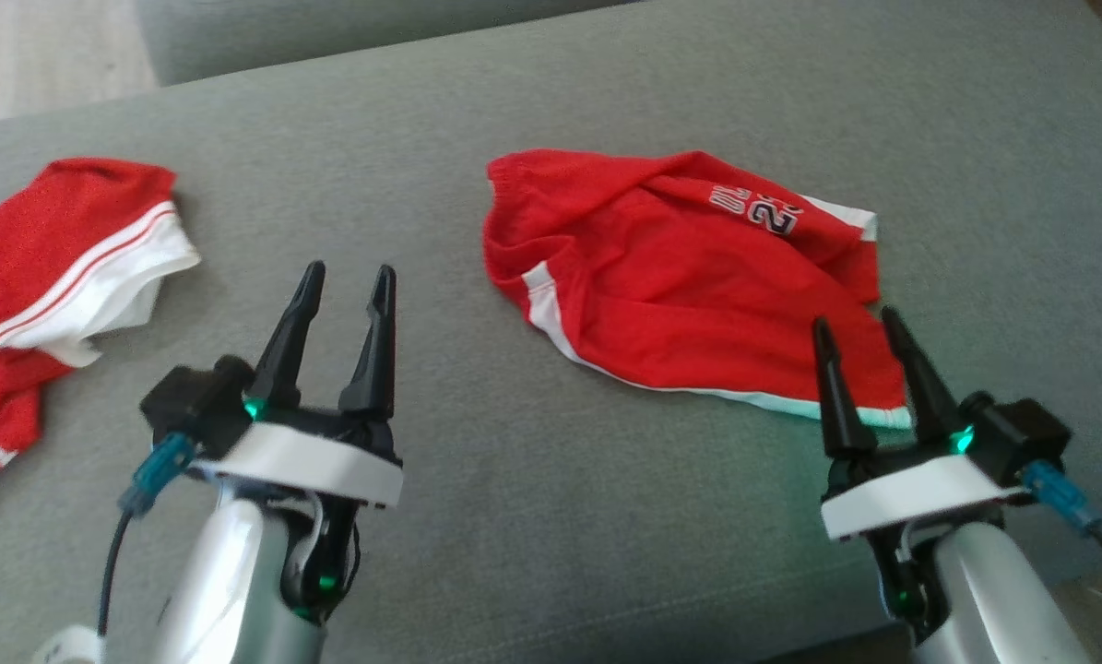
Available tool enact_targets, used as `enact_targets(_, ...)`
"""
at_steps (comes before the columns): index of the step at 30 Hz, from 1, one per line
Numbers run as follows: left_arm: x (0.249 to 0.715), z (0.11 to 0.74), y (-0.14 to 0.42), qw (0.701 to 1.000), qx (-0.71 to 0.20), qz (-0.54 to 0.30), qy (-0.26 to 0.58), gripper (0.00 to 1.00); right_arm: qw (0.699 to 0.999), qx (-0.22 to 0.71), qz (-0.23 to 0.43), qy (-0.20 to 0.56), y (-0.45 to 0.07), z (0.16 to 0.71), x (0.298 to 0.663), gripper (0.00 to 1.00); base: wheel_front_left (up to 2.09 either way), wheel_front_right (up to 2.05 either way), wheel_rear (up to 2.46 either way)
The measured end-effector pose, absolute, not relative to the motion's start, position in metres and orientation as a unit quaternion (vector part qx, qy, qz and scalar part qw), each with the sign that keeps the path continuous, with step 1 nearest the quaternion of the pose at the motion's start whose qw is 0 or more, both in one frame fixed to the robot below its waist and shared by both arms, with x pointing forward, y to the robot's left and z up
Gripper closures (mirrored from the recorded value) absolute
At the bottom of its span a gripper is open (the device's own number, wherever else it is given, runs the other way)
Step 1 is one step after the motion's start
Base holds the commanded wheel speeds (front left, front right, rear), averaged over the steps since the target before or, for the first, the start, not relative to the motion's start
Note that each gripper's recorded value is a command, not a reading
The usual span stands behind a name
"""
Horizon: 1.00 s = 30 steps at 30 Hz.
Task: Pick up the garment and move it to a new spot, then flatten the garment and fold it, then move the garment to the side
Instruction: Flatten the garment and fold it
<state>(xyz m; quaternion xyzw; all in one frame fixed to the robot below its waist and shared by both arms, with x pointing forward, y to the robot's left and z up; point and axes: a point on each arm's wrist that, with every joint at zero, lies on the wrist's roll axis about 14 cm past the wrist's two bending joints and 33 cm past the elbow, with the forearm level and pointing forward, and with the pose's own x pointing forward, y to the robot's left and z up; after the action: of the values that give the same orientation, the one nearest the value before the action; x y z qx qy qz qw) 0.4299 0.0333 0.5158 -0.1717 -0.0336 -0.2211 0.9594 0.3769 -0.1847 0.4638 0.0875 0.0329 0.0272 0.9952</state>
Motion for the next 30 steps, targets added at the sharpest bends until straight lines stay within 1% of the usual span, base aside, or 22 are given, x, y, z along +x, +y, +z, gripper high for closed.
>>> enact_targets(3, 0.436, 0.515, 0.016, 0.955, -0.16, -0.247, -0.032, 0.0, 0.996, 0.084, 0.007, 0.017, -0.197, 0.473, 0.377, 0.0, 0.0, 0.0, 0.0)
enact_targets(6, 0.431, 0.503, -0.019, 0.94, -0.127, -0.317, -0.012, 0.0, 0.997, 0.078, -0.016, 0.021, -0.211, 0.471, 0.375, 0.0, 0.0, 0.0, 0.0)
enact_targets(9, 0.421, 0.475, -0.049, 0.916, -0.065, -0.394, 0.034, 0.0, 0.996, 0.073, -0.041, 0.026, -0.227, 0.467, 0.372, 0.0, 0.0, 0.0, 0.0)
enact_targets(12, 0.422, 0.449, -0.06, 0.897, -0.008, -0.435, 0.075, 0.0, 0.995, 0.074, -0.056, 0.033, -0.235, 0.463, 0.369, 0.0, 0.0, 0.0, 0.0)
enact_targets(13, 0.428, 0.437, -0.064, 0.888, 0.024, -0.45, 0.093, 0.0, 0.994, 0.075, -0.065, 0.038, -0.238, 0.459, 0.367, 0.0, 0.0, 0.0, 0.0)
enact_targets(15, 0.437, 0.425, -0.065, 0.879, 0.063, -0.46, 0.105, 0.0, 0.994, 0.076, -0.073, 0.043, -0.241, 0.455, 0.365, 0.0, 0.0, 0.0, 0.0)
enact_targets(17, 0.447, 0.419, -0.066, 0.875, 0.084, -0.463, 0.111, 0.0, 0.993, 0.074, -0.08, 0.049, -0.245, 0.452, 0.363, 0.0, 0.0, 0.0, 0.0)
enact_targets(20, 0.454, 0.412, -0.073, 0.868, 0.099, -0.473, 0.115, 0.0, 0.992, 0.073, -0.089, 0.056, -0.25, 0.448, 0.36, 0.0, 0.0, 0.0, 0.0)
enact_targets(27, 0.449, 0.4, -0.088, 0.848, 0.115, -0.502, 0.126, 0.0, 0.989, 0.08, -0.105, 0.066, -0.257, 0.441, 0.354, 0.0, 0.0, 0.0, 0.0)
enact_targets(30, 0.454, 0.398, -0.088, 0.846, 0.119, -0.503, 0.13, 0.0, 0.988, 0.081, -0.11, 0.066, -0.26, 0.44, 0.352, 0.0, 0.0, 0.0, 0.0)
